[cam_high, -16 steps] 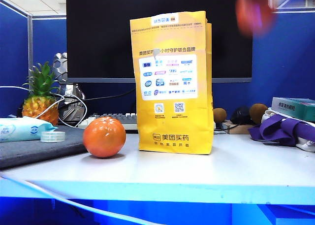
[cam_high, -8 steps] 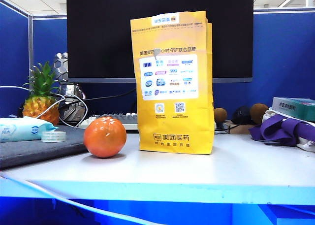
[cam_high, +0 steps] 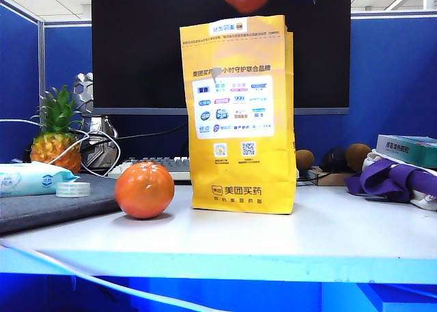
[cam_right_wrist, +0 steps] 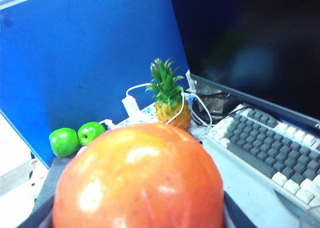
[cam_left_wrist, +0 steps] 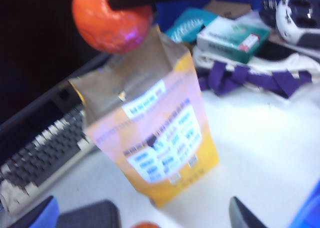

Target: Pick up the orange and throw it into the yellow paper bag.

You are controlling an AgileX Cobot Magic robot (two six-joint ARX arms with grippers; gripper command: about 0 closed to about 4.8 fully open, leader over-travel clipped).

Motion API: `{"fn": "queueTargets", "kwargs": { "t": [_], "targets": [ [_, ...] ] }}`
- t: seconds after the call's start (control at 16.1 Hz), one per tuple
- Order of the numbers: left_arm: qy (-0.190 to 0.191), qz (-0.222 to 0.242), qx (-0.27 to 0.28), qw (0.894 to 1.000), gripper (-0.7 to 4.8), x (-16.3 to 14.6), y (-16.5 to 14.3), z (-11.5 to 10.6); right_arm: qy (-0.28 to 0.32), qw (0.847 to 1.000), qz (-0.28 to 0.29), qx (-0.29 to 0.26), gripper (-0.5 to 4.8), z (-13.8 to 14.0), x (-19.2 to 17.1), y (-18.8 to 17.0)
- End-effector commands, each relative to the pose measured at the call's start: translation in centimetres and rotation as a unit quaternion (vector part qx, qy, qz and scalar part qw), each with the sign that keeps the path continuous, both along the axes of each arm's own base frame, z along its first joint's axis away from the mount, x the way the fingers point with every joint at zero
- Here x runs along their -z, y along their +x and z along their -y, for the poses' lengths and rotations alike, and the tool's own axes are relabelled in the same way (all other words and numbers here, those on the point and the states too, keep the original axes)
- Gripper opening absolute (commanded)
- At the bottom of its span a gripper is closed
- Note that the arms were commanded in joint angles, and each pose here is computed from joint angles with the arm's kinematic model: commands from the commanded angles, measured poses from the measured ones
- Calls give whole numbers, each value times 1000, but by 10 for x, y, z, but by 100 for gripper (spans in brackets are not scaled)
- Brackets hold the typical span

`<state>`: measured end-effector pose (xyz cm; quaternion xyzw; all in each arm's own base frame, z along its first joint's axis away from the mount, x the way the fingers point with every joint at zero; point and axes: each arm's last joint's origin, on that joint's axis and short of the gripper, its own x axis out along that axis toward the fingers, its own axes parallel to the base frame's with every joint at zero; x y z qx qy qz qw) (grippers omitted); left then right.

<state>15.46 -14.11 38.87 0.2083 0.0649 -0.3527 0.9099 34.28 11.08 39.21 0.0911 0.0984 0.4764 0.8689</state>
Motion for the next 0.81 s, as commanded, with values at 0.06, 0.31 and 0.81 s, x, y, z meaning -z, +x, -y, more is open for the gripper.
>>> {"fn": "queueTargets", "kwargs": {
  "t": [0.06,0.31,0.81],
  "targets": [
    [-41,26,-4,999,479,-10,1,1,5,1000,16,2,479,1,-7,-2],
    [-36,33,-22,999,479,-11,0,-2,12,998,46,34,479,13,-21,-8],
    [-88,200,-108,970,479,-56,-80,-91,2,923,330,198,479,96,-139,-195]
  ]
}}
